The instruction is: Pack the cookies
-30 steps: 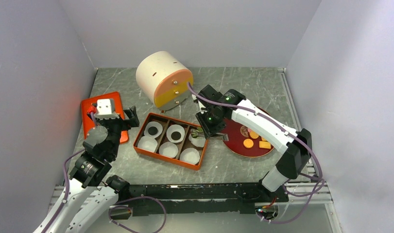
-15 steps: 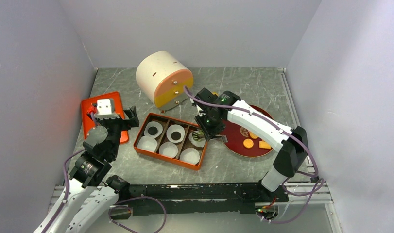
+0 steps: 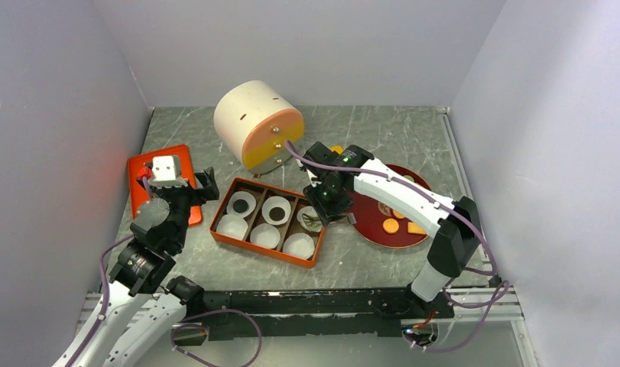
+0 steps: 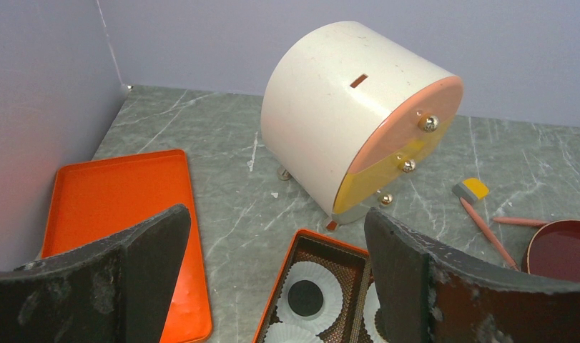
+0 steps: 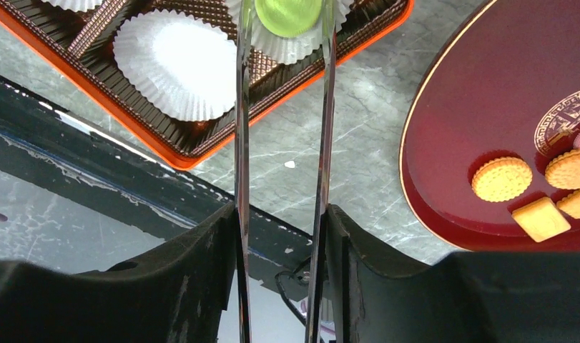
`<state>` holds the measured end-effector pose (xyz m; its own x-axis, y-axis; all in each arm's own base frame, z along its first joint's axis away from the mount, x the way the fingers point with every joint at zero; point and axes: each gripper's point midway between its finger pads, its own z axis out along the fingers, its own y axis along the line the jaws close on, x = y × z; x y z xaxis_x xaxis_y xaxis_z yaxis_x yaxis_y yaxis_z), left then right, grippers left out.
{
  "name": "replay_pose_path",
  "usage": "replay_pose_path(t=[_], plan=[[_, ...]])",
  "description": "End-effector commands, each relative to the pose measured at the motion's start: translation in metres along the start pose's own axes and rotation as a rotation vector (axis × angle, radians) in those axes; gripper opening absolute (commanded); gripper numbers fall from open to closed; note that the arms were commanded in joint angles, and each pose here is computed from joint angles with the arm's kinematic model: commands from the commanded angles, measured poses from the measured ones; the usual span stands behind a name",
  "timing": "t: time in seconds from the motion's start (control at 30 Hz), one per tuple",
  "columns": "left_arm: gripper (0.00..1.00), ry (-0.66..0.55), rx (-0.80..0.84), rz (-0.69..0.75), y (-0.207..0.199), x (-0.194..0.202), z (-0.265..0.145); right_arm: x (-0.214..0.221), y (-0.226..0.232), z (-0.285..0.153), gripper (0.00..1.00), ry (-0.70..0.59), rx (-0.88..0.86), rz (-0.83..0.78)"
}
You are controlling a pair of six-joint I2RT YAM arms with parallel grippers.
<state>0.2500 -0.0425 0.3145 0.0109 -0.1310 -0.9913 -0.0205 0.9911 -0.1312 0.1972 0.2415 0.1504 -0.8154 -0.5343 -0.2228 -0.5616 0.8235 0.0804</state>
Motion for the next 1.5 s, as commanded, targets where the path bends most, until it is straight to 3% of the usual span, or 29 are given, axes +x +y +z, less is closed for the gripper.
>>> replay_pose_path(t=[0.0, 0.6, 0.77, 1.13, 1.47], plan=[[0.96, -0.034, 0.010, -0.016, -0.001, -0.011, -0.001, -0.007, -0.004, -0.004, 0.50, -0.041, 0.029, -0.011], [0.96, -0.034, 0.012, -0.018, -0.002, -0.011, -0.001, -0.035, -0.003, -0.050, 0.49, -0.228, 0.024, 0.022], [0.96, -0.032, 0.014, -0.016, -0.002, -0.011, 0.000, -0.039, -0.018, -0.069, 0.44, -0.288, 0.077, 0.066], [0.96, -0.036, 0.017, -0.021, -0.003, -0.012, -0.001, -0.019, -0.099, -0.091, 0.38, -0.319, 0.182, 0.317], [0.96, -0.046, 0.021, -0.027, -0.002, -0.014, -0.003, 0.015, -0.163, -0.067, 0.39, -0.279, 0.231, 0.507]])
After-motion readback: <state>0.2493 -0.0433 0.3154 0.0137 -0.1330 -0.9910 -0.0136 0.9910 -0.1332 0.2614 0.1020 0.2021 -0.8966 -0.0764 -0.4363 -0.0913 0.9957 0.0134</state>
